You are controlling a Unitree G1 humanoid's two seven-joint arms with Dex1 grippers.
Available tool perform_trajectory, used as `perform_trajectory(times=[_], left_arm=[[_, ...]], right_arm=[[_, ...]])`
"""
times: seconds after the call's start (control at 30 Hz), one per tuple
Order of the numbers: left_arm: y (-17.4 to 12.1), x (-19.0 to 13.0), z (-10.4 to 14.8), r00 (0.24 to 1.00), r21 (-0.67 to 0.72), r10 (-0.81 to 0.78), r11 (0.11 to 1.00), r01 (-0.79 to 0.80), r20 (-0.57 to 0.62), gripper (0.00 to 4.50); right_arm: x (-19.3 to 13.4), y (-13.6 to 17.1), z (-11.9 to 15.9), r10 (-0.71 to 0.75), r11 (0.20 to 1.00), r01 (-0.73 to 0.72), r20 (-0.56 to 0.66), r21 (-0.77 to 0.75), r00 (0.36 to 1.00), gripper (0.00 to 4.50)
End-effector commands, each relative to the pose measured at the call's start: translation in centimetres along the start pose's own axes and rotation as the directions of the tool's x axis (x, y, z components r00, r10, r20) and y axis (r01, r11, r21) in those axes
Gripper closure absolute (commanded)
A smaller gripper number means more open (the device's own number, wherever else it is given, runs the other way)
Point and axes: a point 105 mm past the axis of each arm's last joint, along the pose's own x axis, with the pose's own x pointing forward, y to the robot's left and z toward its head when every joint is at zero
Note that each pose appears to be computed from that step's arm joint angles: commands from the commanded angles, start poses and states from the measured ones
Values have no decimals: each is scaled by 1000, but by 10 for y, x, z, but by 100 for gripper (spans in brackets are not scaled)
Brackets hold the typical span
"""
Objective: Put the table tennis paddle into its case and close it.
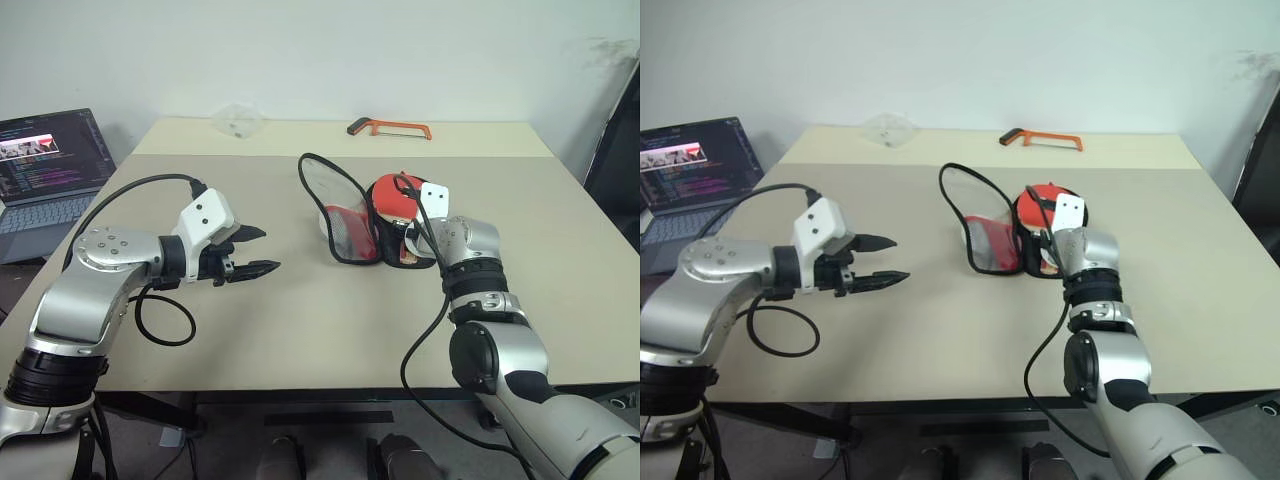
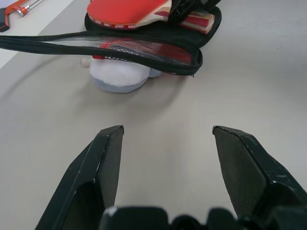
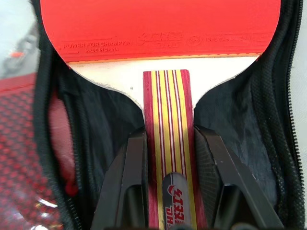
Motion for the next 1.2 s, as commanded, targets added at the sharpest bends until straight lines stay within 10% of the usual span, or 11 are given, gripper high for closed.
perform_trajectory(times=[0.03,0.13,0.47,0.7,1.0,1.2], left_arm=[[3,-7,11,1000,39,25,999,-26,18,127],[4,-8,11,1000,39,27,999,-28,15,127],[6,-1,12,1000,46,13,999,-14,22,127],[15,7,5,999,52,32,998,-33,13,127],[22,61,1,1000,10,14,1000,-14,17,127],[19,92,-1,1000,31,-3,1000,3,-1,296]], right_arm=[[-11,6,33,22,999,-24,101,24,995,352],[-9,8,27,31,1000,-30,78,-7,996,352],[-37,-7,48,34,994,-17,161,-106,986,2],[-139,-33,86,368,869,-209,304,-448,879,2],[-183,-69,24,730,464,-462,31,-756,683,2],[-170,-67,18,749,435,-450,36,-780,662,0]])
